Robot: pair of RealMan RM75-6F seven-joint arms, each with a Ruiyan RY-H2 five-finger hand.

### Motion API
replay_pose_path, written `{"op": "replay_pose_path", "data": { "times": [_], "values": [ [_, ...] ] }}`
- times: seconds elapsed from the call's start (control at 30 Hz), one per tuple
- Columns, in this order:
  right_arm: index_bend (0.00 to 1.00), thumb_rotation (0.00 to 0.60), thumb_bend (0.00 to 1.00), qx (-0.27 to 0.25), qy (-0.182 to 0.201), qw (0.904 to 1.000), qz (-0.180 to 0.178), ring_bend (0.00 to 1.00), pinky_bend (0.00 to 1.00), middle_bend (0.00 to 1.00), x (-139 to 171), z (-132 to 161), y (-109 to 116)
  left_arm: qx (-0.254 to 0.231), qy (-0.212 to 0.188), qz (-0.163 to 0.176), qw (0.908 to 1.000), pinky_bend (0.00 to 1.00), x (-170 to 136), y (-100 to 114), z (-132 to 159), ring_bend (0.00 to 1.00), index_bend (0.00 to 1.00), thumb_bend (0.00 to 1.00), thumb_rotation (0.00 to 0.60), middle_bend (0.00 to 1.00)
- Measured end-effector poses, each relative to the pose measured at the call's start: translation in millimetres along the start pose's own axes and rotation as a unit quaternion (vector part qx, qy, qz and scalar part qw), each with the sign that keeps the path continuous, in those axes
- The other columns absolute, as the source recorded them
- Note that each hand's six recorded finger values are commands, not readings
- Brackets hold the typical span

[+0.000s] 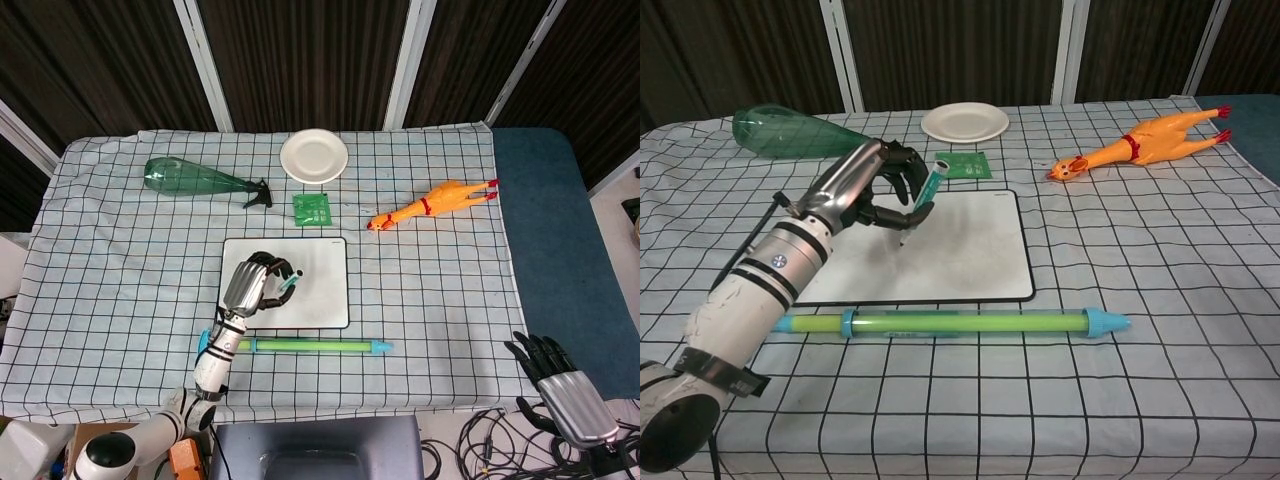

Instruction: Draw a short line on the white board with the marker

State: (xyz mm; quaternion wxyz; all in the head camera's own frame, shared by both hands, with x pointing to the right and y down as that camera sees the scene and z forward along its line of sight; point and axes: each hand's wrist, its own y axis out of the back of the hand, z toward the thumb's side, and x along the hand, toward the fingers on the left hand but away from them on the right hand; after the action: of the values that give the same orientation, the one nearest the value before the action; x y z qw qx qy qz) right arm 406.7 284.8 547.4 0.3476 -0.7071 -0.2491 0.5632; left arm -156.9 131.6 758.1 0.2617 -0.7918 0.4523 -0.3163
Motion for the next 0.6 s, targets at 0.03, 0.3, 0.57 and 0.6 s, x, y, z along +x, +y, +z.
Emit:
{"op": "replay_pose_path", "data": {
  "times": [0.03, 0.3, 0.57, 0.6],
  "values": [
    [0.00, 0.600, 0.33, -0.001, 0.000, 1.0000, -0.001, 0.00, 0.07, 0.00, 0.2, 0.1, 0.4, 0.002, -0.001, -0.002, 1.0000, 0.33, -0.1, -1.5, 0.6, 0.52, 0.78, 0.51, 0.600, 0.75],
    [0.00, 0.600, 0.33, -0.001, 0.001, 1.0000, -0.001, 0.00, 0.07, 0.00, 0.9, -0.2, 0.7, 0.013, -0.006, -0.014, 0.9998, 0.31, -1.9, -7.2, -0.1, 0.52, 0.78, 0.51, 0.600, 0.75],
    [0.00, 0.600, 0.33, 0.000, 0.001, 1.0000, -0.001, 0.00, 0.07, 0.00, 0.8, 0.0, 0.4, 0.025, -0.012, -0.020, 0.9994, 0.31, -5.0, -10.1, -1.1, 0.52, 0.78, 0.50, 0.600, 0.75],
    [0.00, 0.600, 0.33, 0.000, 0.001, 1.0000, -0.001, 0.00, 0.07, 0.00, 0.8, 0.0, 0.3, 0.026, -0.012, -0.021, 0.9994, 0.31, -5.2, -10.3, -1.3, 0.52, 0.78, 0.50, 0.600, 0.75]
  ]
}}
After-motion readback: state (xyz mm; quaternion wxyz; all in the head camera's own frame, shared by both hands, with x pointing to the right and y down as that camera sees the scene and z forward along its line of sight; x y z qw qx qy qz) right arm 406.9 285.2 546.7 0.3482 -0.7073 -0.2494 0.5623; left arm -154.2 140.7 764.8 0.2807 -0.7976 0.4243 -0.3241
